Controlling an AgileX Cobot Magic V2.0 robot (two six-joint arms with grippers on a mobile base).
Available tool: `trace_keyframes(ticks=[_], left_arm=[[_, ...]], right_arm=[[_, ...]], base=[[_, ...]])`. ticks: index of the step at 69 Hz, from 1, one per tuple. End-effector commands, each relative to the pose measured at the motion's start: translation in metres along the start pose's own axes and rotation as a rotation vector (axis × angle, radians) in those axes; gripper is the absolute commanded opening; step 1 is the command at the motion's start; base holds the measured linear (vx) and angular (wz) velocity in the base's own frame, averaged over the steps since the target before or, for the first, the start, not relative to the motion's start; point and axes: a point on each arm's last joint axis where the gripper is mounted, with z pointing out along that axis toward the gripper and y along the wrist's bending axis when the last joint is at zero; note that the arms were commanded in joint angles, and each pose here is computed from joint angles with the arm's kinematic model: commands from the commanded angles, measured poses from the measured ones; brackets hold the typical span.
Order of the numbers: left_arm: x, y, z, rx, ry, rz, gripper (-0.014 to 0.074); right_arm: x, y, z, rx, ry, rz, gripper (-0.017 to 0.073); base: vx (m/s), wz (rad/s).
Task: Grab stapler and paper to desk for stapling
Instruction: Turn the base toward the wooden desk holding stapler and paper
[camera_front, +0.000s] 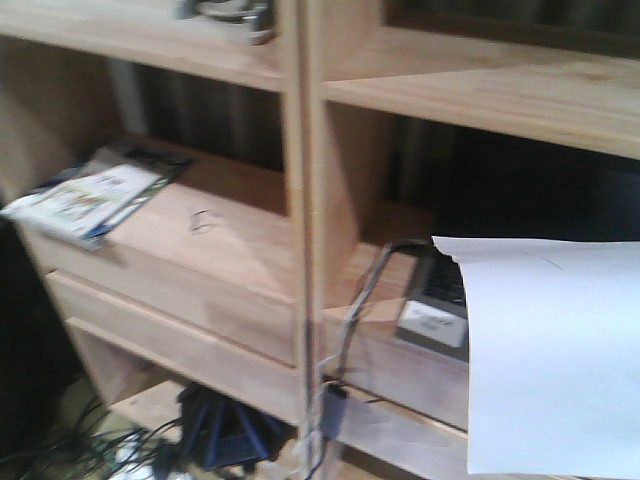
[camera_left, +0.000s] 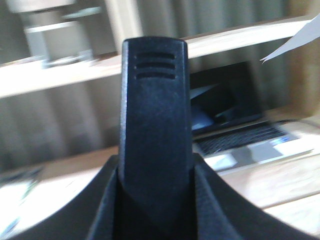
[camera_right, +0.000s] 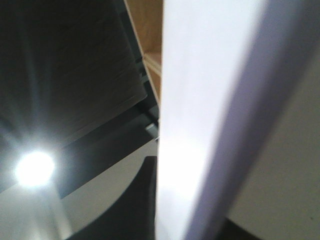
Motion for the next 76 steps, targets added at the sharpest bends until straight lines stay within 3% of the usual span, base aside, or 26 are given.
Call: trace_keyframes(ticks=[1,76], left_arm=[[-0.0176,0.0031,-0.0019,-0.015,-0.125,-0.018,-0.0006],[-0.0176,0.0031,-0.0019,-0.015,-0.125,-0.018,-0.0006]], right_arm=[[-0.0030,0.0079,0.0057,-0.057,-0.013,-0.007,-0.0006],[-0.0030,0.0079,0.0057,-0.057,-0.013,-0.007,-0.0006]], base=[[-0.13,0.51],[-0.14,0.53]])
